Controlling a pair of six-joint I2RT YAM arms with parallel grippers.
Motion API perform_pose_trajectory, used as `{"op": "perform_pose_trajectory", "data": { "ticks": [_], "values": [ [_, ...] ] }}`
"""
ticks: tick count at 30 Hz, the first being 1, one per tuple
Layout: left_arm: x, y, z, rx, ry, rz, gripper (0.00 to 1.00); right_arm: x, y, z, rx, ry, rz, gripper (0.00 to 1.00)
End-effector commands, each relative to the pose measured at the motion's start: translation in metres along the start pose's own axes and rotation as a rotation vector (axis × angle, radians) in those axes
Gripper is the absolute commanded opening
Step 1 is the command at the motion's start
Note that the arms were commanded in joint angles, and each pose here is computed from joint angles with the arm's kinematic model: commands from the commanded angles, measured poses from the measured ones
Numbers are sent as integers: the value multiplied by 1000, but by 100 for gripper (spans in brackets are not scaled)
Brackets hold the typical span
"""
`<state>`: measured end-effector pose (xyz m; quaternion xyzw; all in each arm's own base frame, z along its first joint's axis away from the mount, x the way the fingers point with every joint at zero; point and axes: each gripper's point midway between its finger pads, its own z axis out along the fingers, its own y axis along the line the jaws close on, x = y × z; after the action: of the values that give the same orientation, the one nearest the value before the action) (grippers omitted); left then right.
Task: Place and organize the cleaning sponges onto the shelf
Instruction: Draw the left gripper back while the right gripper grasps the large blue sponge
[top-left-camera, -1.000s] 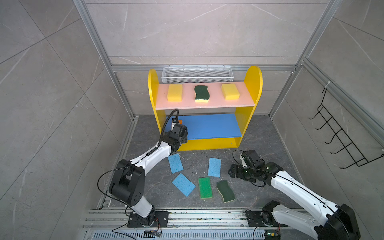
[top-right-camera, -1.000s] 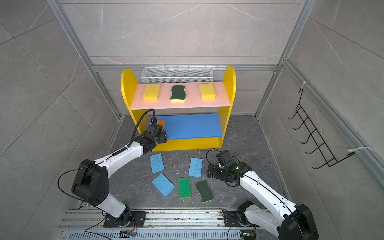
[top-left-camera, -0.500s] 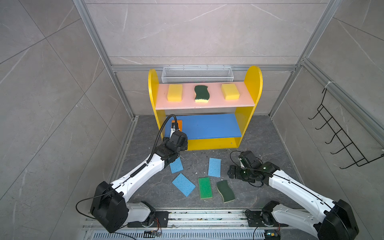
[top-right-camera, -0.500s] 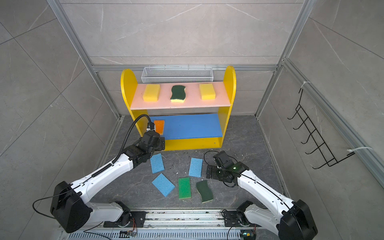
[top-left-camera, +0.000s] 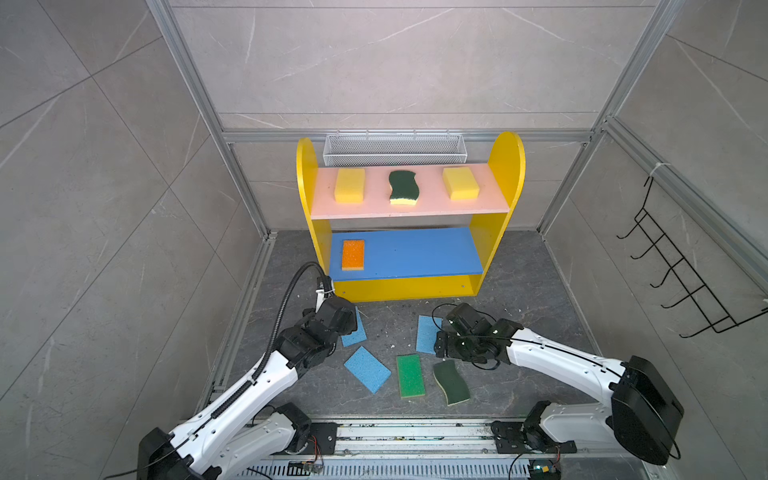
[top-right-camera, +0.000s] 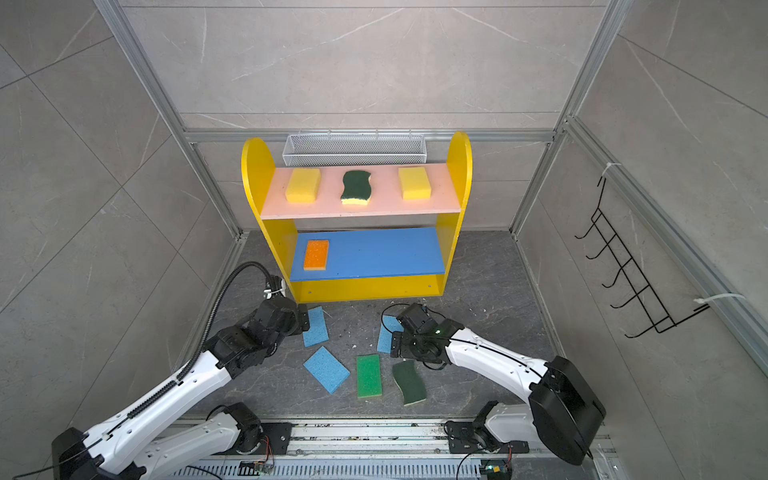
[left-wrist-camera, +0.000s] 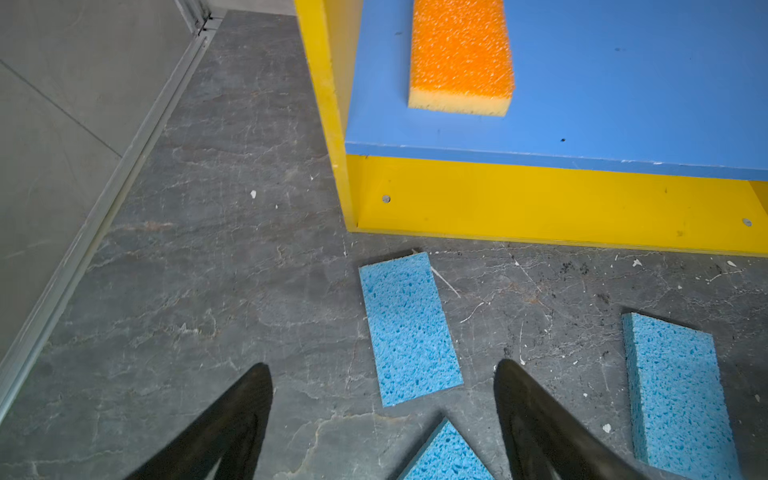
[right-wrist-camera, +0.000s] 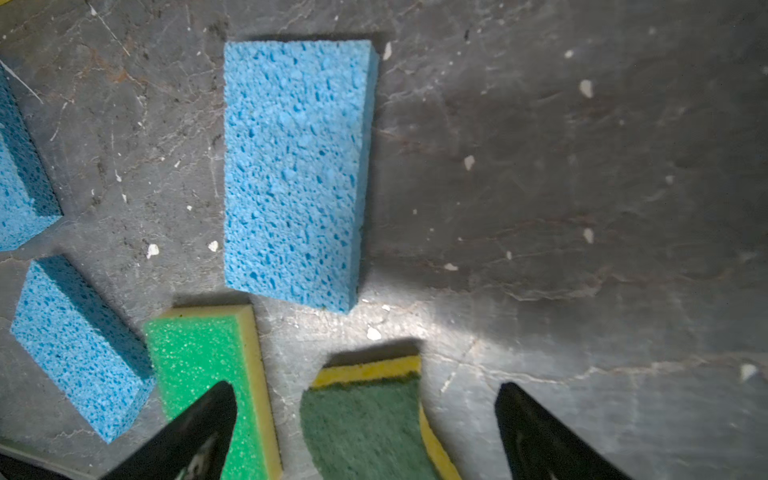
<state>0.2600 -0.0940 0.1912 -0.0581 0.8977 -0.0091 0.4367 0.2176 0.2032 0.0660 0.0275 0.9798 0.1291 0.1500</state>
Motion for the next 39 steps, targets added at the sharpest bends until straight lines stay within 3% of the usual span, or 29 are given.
{"op": "perform_pose_trajectory", "data": {
  "ticks": [1,12,20,31,39],
  "values": [
    [11,15,-8,-25,12,-70,86,-11,15,5,12,-42,20,99],
    [31,24,-14,-2,54,-114,86,-14,26,31,92,-44,58,99],
    [33,29,-19,14,36,-127,87,-16,37,48,186,-38,-9,99],
    [40,28,-13,12,46,-120,87,-10,24,68,321,2,-9,99],
    [42,26,-11,17,49,-142,87,-9,23,77,337,9,-21,99]
  ]
}}
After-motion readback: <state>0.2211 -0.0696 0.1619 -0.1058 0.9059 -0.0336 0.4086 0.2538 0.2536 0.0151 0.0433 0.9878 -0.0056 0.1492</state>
